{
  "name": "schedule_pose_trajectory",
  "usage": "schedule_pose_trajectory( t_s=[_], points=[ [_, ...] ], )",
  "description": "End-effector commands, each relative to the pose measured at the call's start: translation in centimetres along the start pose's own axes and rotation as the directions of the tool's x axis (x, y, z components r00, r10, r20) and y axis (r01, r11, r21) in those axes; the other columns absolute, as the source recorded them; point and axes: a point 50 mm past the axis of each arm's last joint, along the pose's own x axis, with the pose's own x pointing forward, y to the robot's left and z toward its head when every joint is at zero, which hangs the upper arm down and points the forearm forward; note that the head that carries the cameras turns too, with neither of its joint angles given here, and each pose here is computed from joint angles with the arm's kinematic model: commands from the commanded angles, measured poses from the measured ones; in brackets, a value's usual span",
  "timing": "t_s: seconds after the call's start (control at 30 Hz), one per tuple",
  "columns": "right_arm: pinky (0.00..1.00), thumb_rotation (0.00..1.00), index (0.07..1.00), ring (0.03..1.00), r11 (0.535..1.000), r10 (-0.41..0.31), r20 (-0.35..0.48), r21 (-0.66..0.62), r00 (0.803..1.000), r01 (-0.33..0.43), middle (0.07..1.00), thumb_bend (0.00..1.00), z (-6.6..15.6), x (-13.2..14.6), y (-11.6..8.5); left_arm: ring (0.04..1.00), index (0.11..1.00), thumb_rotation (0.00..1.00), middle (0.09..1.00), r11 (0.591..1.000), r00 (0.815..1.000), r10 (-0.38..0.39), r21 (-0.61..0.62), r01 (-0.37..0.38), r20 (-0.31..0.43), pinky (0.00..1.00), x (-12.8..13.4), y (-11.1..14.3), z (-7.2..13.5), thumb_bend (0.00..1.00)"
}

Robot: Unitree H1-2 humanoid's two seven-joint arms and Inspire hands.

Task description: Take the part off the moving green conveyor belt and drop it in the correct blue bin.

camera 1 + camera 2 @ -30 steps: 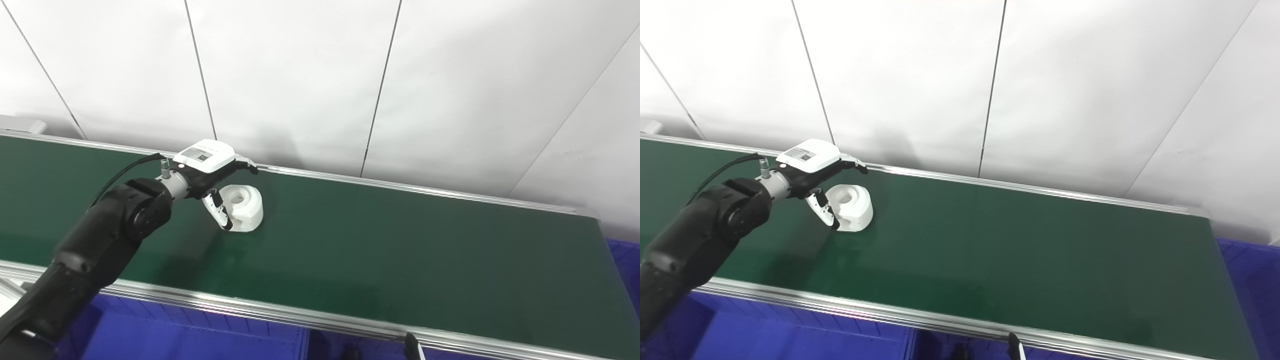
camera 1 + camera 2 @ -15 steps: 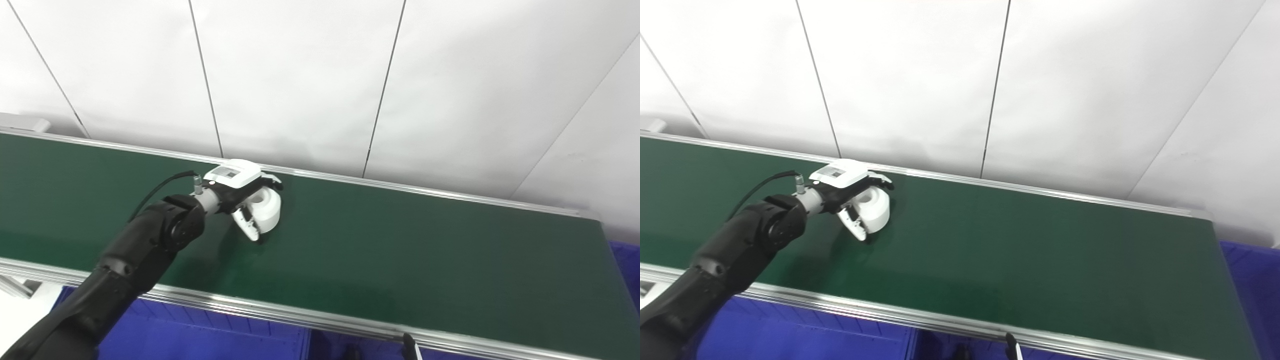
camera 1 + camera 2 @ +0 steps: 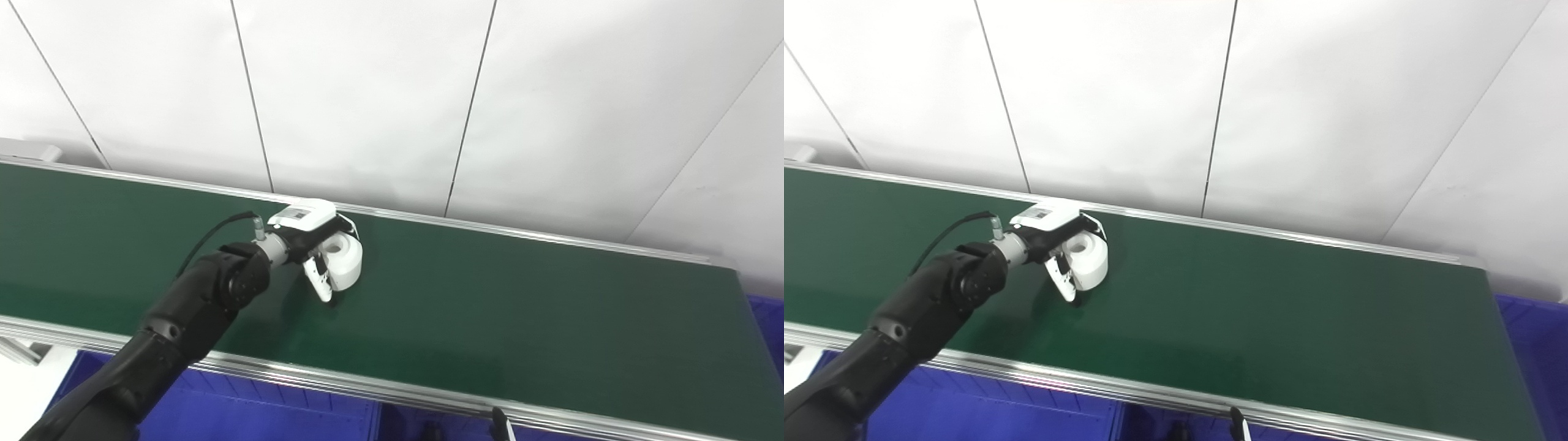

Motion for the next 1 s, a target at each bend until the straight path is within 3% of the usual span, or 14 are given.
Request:
schedule_pose_trajectory(
  t_s=[0.0, 0.2, 0.53, 0.8, 0.97],
  points=[
    [1.0, 1.0, 1.0, 1.0, 1.0, 0.011, 0.052, 0.018, 0.999, -0.012, 1.0, 0.86, 1.0, 0.0, 0.4, 0.396, 0.518, 0.0, 0.512, 0.994, 1.0, 0.01, 0.113, -0.009, 0.0, 0.35, 0.4, 0.8, 0.1, 0.52],
    [1.0, 1.0, 1.0, 1.0, 1.0, 0.013, 0.051, 0.023, 0.999, -0.014, 1.0, 0.85, 1.0, -0.2, 0.4, 0.361, 0.525, 0.0, 0.486, 0.977, 1.0, 0.012, 0.215, -0.008, -0.017, 0.27, 0.4, 2.4, 0.8, 0.5],
    [1.0, 1.0, 1.0, 1.0, 0.999, 0.019, 0.063, 0.037, 0.998, -0.022, 1.0, 0.84, 1.5, -0.3, 0.6, 0.376, 0.521, 0.0, 0.481, 0.963, 0.991, 0.08, 0.248, -0.105, 0.108, 0.31, -1.9, 6.3, 2.6, 0.5],
    [1.0, 1.0, 1.0, 1.0, 0.999, 0.022, 0.088, 0.043, 0.996, -0.026, 1.0, 0.85, 2.6, -0.3, 0.1, 0.406, 0.487, 0.0, 0.513, 0.956, 0.943, 0.187, 0.172, -0.239, 0.274, 0.36, -8.3, 9.3, 6.7, 0.5],
    [1.0, 1.0, 1.0, 1.0, 0.998, 0.022, 0.113, 0.063, 0.993, -0.029, 1.0, 0.82, 3.9, -0.4, -0.5, 0.404, 0.496, 0.0, 0.492, 0.963, 0.937, 0.192, 0.128, -0.237, 0.291, 0.36, -12.3, 9.1, 8.6, 0.5]
  ],
)
